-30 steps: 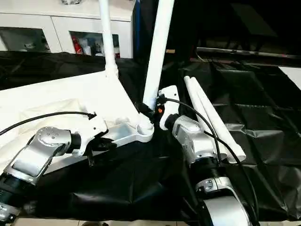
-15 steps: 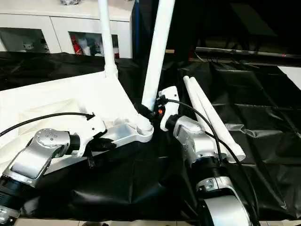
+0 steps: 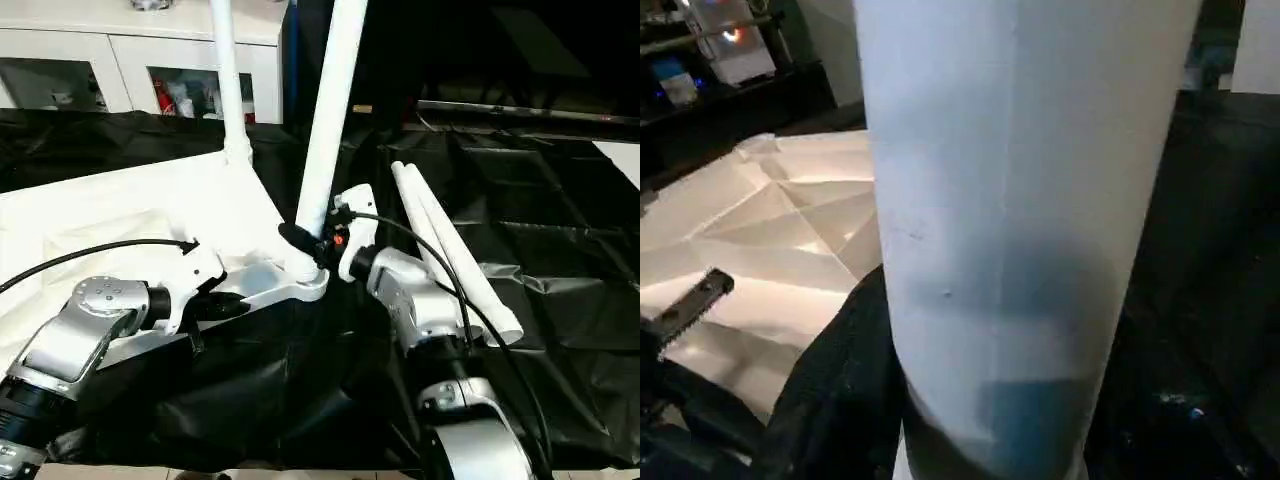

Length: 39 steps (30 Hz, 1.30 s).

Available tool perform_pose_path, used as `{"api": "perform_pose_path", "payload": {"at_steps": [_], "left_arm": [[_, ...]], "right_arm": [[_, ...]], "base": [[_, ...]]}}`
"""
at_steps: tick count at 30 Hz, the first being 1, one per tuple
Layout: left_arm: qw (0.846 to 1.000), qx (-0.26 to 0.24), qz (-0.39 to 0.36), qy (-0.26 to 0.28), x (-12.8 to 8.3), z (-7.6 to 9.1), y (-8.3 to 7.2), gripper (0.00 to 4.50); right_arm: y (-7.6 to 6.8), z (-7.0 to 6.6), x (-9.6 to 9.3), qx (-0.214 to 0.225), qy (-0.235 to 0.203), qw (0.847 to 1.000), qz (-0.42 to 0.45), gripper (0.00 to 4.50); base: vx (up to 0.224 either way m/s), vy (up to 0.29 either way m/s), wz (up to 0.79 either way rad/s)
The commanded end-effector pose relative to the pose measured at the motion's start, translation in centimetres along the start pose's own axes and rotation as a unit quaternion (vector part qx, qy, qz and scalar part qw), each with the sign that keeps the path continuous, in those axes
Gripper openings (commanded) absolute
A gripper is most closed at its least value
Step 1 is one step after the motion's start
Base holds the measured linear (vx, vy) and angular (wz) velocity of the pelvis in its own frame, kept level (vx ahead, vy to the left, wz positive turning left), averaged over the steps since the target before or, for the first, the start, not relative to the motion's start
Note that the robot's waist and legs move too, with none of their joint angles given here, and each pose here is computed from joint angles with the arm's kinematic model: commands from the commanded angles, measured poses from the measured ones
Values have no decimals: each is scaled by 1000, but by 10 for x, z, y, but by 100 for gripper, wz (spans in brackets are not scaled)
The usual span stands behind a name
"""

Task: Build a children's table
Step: Insert table leg to table base

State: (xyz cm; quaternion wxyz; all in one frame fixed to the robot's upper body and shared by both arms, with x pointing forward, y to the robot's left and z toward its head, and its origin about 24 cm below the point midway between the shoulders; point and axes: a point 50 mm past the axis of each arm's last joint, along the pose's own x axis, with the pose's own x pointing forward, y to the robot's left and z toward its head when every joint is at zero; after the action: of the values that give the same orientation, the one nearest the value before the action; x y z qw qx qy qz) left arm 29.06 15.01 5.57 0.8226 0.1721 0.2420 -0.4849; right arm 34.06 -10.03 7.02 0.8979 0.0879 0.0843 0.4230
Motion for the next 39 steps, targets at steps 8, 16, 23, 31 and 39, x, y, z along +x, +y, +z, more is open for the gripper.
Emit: {"api": "perform_pose_path", "payload": {"at_steps": [8,16,23,31,39], "left_arm": [[997,52,-27,-48,0,22,-6,0],[997,53,-19,-57,2,26,-3,0],[997,48,-5,-67,2,30,1,0],[996,50,2,-71,3,33,5,0],[996,53,1,-68,2,33,6,0]], "right_arm": [[-7,-14,-1,-12,51,998,-33,190],[-13,-23,-6,43,32,997,-53,190],[-15,-42,-20,84,3,993,-85,190],[-9,-53,-29,71,-49,989,-117,189],[4,-59,-30,-20,-23,995,-94,189]], "base": [[0,0,0],[0,0,0],[0,0,0],[0,0,0],[0,0,0]]}}
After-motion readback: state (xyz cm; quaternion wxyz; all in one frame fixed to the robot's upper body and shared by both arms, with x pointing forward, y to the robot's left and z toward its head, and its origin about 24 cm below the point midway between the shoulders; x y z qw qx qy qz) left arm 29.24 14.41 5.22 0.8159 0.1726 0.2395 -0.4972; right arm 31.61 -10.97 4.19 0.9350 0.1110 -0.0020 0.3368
